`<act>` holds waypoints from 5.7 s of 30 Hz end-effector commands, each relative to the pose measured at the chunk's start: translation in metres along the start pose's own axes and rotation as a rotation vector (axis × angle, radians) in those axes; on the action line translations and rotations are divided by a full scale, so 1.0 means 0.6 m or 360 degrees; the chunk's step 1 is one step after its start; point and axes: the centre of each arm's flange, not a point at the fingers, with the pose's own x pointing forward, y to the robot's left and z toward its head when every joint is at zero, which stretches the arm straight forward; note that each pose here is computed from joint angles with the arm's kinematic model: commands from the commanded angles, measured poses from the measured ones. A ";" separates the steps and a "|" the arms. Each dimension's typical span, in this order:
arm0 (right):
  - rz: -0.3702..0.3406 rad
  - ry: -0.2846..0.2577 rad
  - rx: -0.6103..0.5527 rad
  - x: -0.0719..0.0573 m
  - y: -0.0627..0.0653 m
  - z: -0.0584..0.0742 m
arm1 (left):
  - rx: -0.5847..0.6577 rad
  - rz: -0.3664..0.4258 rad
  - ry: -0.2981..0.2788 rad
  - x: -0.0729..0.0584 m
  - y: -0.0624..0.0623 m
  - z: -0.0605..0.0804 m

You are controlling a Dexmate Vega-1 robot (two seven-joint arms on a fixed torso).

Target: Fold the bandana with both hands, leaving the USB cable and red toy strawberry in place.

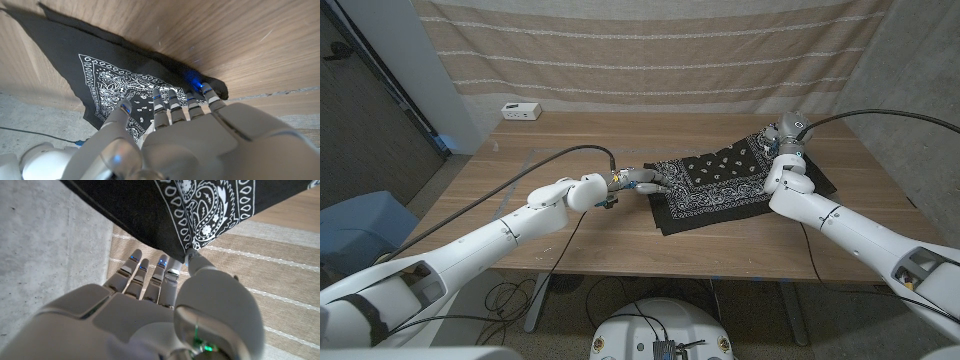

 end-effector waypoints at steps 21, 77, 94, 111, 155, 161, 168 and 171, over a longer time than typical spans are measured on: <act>0.0289 -0.0181 0.0702 -0.045 -0.099 0.090 | 0.0010 0.0005 -0.0019 0.004 0.003 -0.005; 0.1410 -0.0783 0.1474 -0.060 -0.143 0.207 | -0.0002 0.0003 -0.0022 -0.002 -0.001 -0.019; 0.1675 -0.0803 0.1454 -0.065 -0.096 0.255 | -0.0011 0.0006 -0.0014 -0.003 -0.003 -0.020; 0.1670 -0.0733 0.1437 -0.067 -0.055 0.273 | -0.0015 0.0011 -0.0009 -0.006 -0.004 -0.023; 0.1559 -0.0686 0.1600 -0.085 -0.064 0.233 | -0.0114 0.0986 -0.0415 -0.134 0.071 0.032; 0.1363 -0.0711 0.1568 -0.114 -0.076 0.218 | -0.0294 0.0887 -0.0303 -0.135 0.078 0.001; 0.1153 -0.0715 0.1482 -0.155 -0.086 0.201 | -0.0484 0.0749 -0.0133 -0.136 0.075 -0.047; 0.1044 -0.0707 0.1421 -0.175 -0.089 0.194 | -0.0533 0.0720 -0.0072 -0.140 0.072 -0.063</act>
